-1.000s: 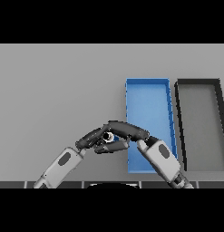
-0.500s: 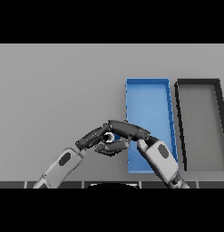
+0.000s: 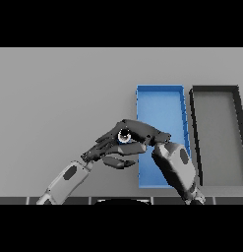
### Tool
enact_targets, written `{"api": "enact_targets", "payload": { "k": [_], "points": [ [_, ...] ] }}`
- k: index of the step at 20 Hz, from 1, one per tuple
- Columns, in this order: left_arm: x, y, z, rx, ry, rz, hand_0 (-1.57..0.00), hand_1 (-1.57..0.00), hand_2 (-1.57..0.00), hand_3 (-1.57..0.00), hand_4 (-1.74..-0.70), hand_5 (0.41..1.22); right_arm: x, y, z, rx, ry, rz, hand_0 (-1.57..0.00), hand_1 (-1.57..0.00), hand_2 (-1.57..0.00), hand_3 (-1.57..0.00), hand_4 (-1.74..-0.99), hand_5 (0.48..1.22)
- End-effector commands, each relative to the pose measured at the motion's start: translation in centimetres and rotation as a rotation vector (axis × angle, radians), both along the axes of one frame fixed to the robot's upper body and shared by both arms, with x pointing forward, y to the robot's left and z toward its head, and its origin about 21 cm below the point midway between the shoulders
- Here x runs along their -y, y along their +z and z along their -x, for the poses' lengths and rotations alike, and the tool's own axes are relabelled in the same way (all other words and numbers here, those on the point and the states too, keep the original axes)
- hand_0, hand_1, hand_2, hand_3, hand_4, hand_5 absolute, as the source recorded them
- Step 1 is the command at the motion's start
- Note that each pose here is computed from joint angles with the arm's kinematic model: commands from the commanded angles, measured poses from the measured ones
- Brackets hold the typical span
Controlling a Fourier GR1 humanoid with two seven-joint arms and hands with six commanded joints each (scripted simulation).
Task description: Pick up the blue pipe and place it into the blue bin.
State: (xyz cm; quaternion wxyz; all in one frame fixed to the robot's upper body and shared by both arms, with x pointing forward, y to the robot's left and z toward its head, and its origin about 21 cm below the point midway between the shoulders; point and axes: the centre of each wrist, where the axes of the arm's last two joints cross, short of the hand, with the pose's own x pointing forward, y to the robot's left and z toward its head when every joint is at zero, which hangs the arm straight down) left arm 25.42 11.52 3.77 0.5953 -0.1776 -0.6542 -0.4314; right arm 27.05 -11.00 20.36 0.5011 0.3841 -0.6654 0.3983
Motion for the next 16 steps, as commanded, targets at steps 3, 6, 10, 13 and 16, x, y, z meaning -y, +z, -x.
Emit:
{"api": "enact_targets", "payload": {
  "k": [3, 6, 10, 13, 16],
  "points": [
    [0.3, 0.1, 0.1, -0.003, -0.007, 0.015, 0.0, 0.0, 0.0, 0.0, -0.92, 0.503, 1.1, 3.5, -0.9, -0.07, -0.026, -0.062, -1.57, -1.57, -1.57, -1.57, -1.689, 1.171],
    [-0.2, 0.2, 0.6, -0.01, -0.012, 0.009, 0.0, 0.0, 0.0, 0.0, -0.92, 0.503, 2.2, 8.7, -1.6, 0.01, -0.034, -0.168, -1.57, -1.57, -1.57, -1.57, -1.714, 1.134],
    [-0.4, 0.5, 0.7, 0.019, -0.017, 0.024, 0.0, 0.0, 0.0, 0.0, -0.9, 0.495, 3.6, 12.9, -3.4, 0.067, -0.214, -0.22, -1.57, -1.57, -1.57, -1.57, -1.73, 1.11],
    [-0.5, 0.4, 0.9, 0.004, -0.02, 0.02, 0.0, 0.0, 0.0, 0.0, -0.91, 0.491, 6.0, 13.3, -6.2, 0.038, -0.401, -0.206, -1.57, -1.57, -1.57, -1.57, -1.735, 1.131],
    [-0.6, 0.5, 0.5, -0.008, -0.001, 0.019, 0.0, 0.0, 0.0, 0.0, -0.91, 0.487, 9.6, 10.7, -8.6, -0.041, -0.576, -0.145, -1.57, -1.57, -1.57, -1.57, -1.738, 1.129]
  ]
}}
